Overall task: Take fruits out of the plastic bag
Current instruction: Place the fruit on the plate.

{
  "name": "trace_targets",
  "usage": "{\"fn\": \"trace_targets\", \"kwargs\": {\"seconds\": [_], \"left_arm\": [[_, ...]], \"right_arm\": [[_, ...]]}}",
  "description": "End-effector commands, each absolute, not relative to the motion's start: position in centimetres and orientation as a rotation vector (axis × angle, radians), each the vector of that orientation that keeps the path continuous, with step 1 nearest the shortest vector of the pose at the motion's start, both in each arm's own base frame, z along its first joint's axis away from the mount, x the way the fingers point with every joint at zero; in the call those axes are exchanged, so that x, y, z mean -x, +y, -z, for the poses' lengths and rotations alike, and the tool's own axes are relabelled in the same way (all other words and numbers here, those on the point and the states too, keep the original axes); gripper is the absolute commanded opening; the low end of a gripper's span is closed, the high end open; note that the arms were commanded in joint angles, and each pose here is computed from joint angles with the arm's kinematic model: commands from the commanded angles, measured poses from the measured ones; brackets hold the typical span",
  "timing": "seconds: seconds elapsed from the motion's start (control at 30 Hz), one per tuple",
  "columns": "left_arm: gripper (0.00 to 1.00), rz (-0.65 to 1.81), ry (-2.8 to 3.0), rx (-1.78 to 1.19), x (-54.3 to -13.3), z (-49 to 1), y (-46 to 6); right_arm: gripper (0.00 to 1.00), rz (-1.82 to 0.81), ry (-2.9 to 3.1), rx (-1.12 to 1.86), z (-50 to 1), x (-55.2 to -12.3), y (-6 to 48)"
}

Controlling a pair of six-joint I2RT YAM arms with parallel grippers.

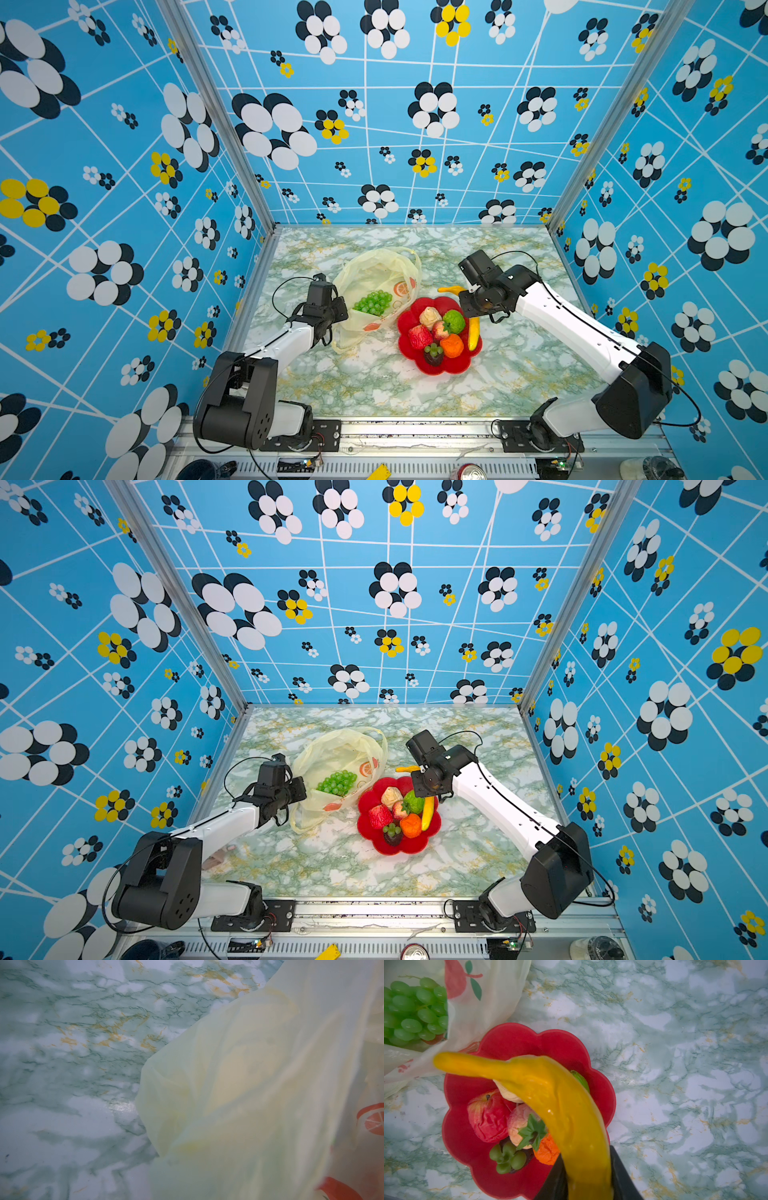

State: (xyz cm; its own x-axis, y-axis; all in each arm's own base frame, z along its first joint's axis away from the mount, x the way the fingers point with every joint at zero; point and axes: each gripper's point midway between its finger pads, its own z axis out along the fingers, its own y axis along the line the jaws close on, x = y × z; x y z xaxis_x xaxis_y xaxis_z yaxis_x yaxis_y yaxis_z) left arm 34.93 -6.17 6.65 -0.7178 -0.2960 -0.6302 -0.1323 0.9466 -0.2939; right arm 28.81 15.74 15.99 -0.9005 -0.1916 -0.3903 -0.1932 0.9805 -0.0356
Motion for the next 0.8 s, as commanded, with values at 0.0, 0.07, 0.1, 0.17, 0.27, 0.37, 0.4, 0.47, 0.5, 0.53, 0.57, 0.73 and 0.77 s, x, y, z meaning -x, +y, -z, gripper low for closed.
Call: {"fn": "trace_targets", "kwargs": {"seconds": [0.0,0.07,0.1,0.17,0.27,0.37,0.4,0.47,0.5,0.53,0.57,0.73,0.77], "left_arm": [[0.0,0.29,2.348,0.327,-35.1,-7.0,-5.7],[0.0,0.291,2.347,0.325,-35.1,-7.0,-5.7],[0.0,0.29,2.346,0.327,-35.0,-7.0,-5.6],[0.0,0.29,2.348,0.328,-35.0,-7.0,-5.6],[0.0,0.292,2.347,0.328,-35.0,-7.0,-5.7],[0.0,0.297,2.339,0.332,-35.0,-7.2,-5.7],[0.0,0.297,2.338,0.332,-35.0,-7.2,-5.7],[0.0,0.296,2.338,0.332,-35.0,-7.2,-5.6],[0.0,0.297,2.338,0.332,-35.0,-7.2,-5.7],[0.0,0.295,2.34,0.33,-35.0,-7.1,-5.7],[0.0,0.295,2.342,0.331,-34.9,-7.1,-5.7],[0.0,0.293,2.341,0.329,-35.0,-7.2,-5.7],[0.0,0.291,2.341,0.329,-35.0,-7.2,-5.6]], "right_arm": [[0.31,-0.041,2.697,0.189,-14.8,-29.6,15.3],[0.31,-0.041,2.717,0.162,-13.8,-29.7,14.8],[0.3,-0.037,2.724,0.158,-13.4,-29.8,14.7],[0.3,-0.031,2.732,0.17,-12.7,-29.9,14.7],[0.31,-0.013,2.749,0.177,-11.7,-30.0,14.6],[0.33,-0.025,2.776,0.181,-10.4,-30.1,14.7],[0.33,-0.028,2.791,0.175,-10.0,-30.2,14.7],[0.33,-0.026,2.804,0.172,-9.5,-30.4,14.7],[0.33,-0.023,2.807,0.173,-9.2,-30.4,14.7],[0.33,-0.02,2.81,0.173,-8.9,-30.5,14.7],[0.33,-0.018,2.813,0.171,-8.7,-30.5,14.7],[0.32,-0.002,2.837,0.167,-7.8,-30.6,14.4],[0.32,0.001,2.837,0.167,-7.7,-30.6,14.3]]}}
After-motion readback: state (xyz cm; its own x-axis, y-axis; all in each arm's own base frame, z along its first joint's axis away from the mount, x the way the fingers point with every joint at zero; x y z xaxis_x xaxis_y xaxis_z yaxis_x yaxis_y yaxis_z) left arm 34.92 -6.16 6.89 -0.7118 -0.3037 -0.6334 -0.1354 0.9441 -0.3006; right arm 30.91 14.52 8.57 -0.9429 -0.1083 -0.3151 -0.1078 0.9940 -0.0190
